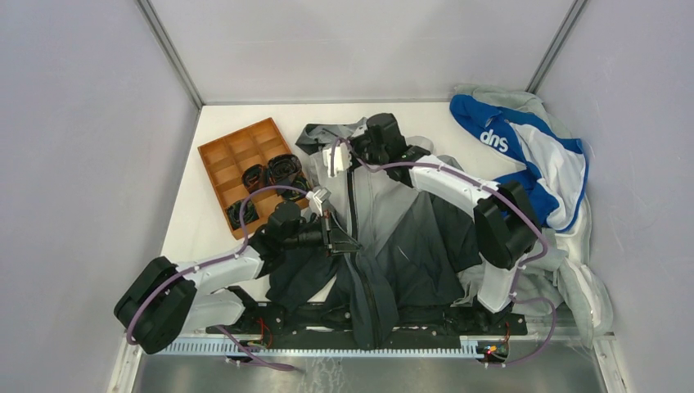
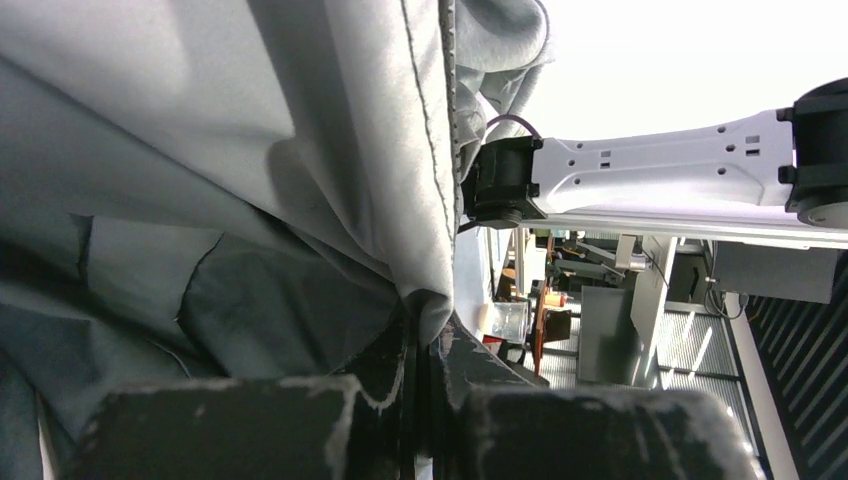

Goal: Zip up the jacket
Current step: Zip the zipper on the jacket.

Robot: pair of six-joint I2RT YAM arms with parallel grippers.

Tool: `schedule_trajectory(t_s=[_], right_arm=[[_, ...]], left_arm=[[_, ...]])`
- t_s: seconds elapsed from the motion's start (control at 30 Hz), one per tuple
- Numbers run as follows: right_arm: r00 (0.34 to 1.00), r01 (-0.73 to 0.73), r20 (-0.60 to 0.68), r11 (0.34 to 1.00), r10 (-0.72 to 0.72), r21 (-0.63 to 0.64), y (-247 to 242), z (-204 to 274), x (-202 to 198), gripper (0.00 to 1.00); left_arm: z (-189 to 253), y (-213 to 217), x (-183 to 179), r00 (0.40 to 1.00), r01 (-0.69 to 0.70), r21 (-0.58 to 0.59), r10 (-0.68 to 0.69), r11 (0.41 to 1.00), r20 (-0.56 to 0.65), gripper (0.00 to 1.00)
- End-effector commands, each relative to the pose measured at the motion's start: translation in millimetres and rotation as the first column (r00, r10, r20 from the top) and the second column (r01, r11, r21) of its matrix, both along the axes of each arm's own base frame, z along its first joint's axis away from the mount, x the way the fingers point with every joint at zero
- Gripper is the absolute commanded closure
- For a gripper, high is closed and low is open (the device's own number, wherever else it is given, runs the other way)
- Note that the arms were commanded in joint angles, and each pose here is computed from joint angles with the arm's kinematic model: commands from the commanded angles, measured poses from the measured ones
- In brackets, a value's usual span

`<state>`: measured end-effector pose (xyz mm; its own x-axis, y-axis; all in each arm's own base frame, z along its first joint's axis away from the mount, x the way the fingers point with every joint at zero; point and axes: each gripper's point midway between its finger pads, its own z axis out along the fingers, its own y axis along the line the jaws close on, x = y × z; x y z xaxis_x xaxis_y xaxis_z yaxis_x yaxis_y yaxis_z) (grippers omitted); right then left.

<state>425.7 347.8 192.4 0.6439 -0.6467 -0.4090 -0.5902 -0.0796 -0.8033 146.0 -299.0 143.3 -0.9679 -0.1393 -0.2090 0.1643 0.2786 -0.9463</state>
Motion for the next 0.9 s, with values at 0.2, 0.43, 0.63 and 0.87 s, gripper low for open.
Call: schedule_trajectory(t_s=[0.2, 0.43, 0.63, 0.87], right_arm=[[0.970, 0.078, 0.215, 0.983, -0.114, 0.168, 3, 94, 74, 1.00], [0.961, 0.114, 0.224, 0.971, -0.161, 0.209, 0, 108, 109, 1.00], [0.997, 0.046, 0.043, 0.970, -0.058, 0.237, 7, 103, 98, 1.00], [0.926, 0.053, -0.372, 0.951, 0.068, 0.305, 0, 47, 42, 0.45]], left_arm=[[19, 1, -29, 0.992, 0.122, -0.050, -0.124, 0.991, -0.035, 0.96], [24, 2, -31, 0.991, 0.129, -0.052, -0.131, 0.990, -0.026, 0.96], [23, 3, -30, 0.993, 0.119, -0.035, -0.120, 0.992, -0.023, 0.94], [11, 5, -26, 0.995, 0.095, -0.001, -0.095, 0.996, -0.041, 0.82]])
